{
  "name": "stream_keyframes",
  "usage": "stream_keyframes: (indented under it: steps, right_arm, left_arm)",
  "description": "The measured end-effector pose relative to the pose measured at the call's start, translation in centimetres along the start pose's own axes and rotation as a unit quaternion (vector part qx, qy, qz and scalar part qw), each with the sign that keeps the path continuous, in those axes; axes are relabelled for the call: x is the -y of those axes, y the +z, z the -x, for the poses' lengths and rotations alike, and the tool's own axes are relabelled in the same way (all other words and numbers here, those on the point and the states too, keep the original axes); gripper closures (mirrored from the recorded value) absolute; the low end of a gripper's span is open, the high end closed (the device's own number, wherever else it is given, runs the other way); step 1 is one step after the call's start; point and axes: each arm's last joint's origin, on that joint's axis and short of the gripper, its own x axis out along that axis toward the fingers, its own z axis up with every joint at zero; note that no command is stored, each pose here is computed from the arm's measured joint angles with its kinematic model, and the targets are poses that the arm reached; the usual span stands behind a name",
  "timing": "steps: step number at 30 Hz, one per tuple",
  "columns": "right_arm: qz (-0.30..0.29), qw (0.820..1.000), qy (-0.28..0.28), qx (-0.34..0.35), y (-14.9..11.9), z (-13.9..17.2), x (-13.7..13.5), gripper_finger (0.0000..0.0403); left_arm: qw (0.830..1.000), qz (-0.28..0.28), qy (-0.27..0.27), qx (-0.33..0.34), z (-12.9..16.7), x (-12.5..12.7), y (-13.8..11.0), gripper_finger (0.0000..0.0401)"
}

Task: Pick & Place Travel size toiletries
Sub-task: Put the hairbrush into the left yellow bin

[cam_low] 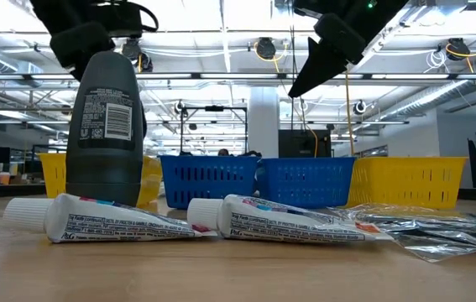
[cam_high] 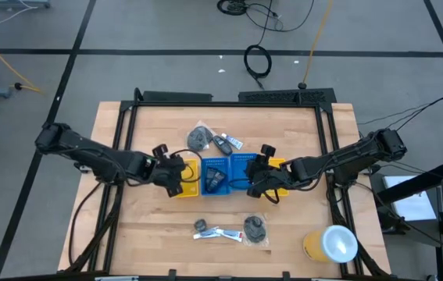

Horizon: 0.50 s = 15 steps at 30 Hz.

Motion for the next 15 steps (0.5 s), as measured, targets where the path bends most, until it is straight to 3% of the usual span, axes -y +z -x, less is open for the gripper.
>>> stream_keyframes:
  steps: [7, 15]
  right_arm:
    - [0.0, 1.0, 0.0, 0.0, 0.0, 0.0, 0.0, 0.0236]
    - [0.002, 1.0, 0.0, 0.0, 0.0, 0.0, 0.0, 0.0236]
  left_arm:
    - [0.998, -0.034, -0.016, -0.05, -1.5, 1.0, -0.3, 0.0386]
    - [0.996, -0.058, -0.025, -0.057, -1.7, 1.1, -0.3, 0.0373]
